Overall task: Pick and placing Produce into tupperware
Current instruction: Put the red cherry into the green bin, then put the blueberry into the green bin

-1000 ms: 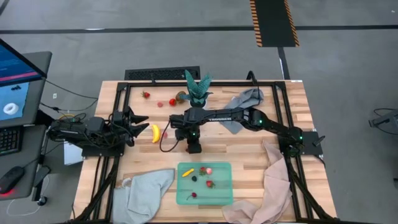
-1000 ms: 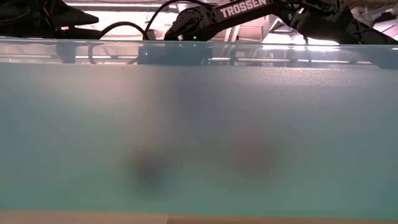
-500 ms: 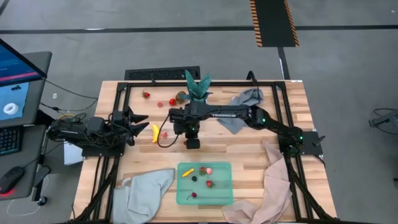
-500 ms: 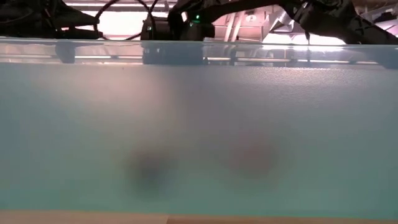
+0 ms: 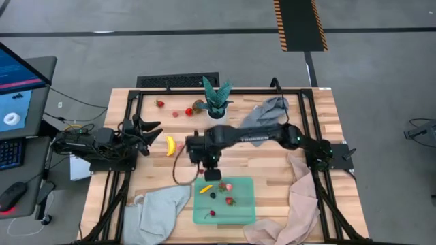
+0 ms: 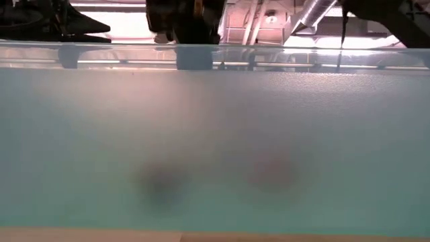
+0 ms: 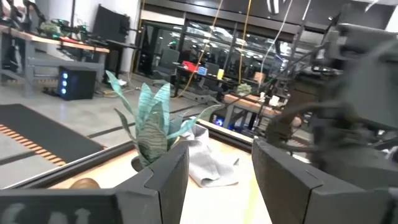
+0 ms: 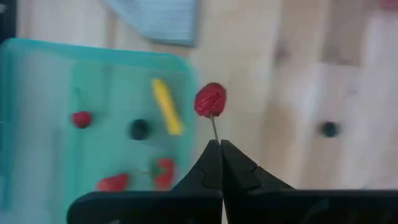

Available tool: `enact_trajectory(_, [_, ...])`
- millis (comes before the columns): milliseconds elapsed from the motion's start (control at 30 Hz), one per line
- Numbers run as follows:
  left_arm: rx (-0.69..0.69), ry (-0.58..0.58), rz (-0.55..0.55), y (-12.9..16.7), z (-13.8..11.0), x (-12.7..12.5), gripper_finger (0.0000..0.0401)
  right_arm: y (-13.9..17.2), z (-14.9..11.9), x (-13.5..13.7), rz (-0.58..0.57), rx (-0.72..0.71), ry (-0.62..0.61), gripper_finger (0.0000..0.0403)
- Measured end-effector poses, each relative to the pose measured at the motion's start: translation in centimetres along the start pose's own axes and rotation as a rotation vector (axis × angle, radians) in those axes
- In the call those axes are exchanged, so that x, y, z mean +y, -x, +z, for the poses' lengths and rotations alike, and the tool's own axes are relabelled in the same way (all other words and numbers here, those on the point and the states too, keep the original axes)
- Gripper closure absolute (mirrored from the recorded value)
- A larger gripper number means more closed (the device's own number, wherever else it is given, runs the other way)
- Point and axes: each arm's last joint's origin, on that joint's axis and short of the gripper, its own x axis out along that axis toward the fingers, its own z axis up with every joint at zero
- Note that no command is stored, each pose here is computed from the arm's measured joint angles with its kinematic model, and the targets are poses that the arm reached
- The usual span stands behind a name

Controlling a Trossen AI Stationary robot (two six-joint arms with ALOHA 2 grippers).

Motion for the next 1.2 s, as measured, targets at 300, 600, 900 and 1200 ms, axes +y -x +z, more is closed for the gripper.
enact_trajectory(300, [0.011, 0.013, -0.016, 0.0, -0.1, 0.0, 0.0234, -1.2, 0.2, 5.7, -0.014, -0.005, -0.030, 0.0389])
enact_trajectory(600, [0.081, 0.091, -0.089, 0.0, -0.6, -0.2, 0.0234, -2.6, -0.1, 7.8, -0.058, 0.005, -0.131, 0.0370])
enact_trajectory(900, [0.128, 0.099, 0.005, 0.1, -1.3, 0.2, 0.0234, -3.5, -0.2, 8.5, -0.080, 0.027, -0.138, 0.0353])
enact_trajectory(1200, [0.116, 0.072, 0.039, 0.1, -1.3, 0.3, 0.0234, -3.5, -0.4, 8.6, -0.130, 0.031, -0.130, 0.0300])
